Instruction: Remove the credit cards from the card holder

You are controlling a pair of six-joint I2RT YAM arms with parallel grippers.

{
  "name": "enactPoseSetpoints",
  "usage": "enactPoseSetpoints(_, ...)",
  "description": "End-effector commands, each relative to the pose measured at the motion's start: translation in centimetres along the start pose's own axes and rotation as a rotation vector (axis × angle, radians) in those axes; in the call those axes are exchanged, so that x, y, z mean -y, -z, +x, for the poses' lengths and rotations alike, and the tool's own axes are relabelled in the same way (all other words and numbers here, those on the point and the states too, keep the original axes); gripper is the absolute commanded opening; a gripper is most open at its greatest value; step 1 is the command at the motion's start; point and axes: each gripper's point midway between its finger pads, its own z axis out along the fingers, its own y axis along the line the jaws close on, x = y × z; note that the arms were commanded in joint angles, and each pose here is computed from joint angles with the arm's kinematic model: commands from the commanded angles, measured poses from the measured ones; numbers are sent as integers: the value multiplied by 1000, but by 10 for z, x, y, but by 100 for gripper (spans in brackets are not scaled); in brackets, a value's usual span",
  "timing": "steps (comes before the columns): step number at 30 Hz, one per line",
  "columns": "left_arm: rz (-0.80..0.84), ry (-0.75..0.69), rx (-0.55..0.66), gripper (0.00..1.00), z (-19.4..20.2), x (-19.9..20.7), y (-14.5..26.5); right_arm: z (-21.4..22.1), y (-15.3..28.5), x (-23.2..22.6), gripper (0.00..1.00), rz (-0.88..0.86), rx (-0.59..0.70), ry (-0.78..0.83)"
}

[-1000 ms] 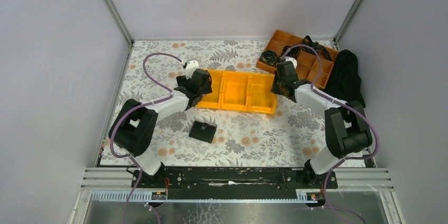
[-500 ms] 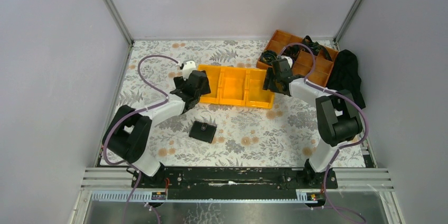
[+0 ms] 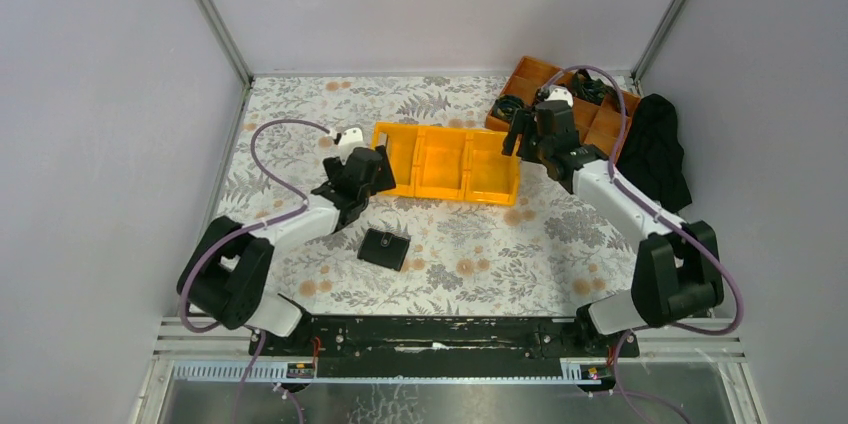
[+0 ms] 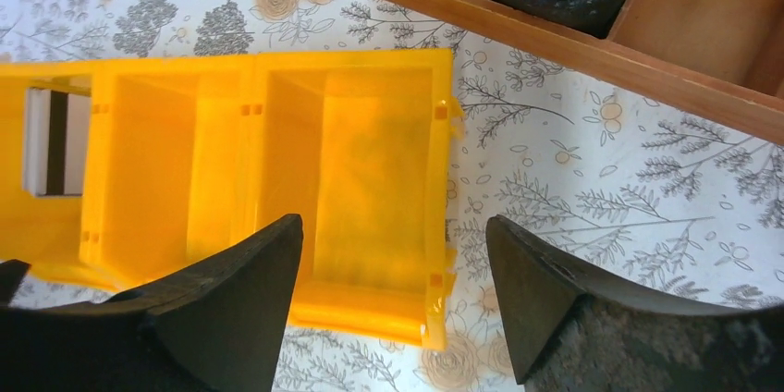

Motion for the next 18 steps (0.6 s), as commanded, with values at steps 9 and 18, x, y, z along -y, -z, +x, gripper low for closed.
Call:
enactPoseSetpoints(9,243,72,-58,97,75,30,95,55,80,-89,83,-366,2,299)
enactPoseSetpoints(18,-26,290,-14,90,88,-41,112,162,95,-143,78,-551,-146,394)
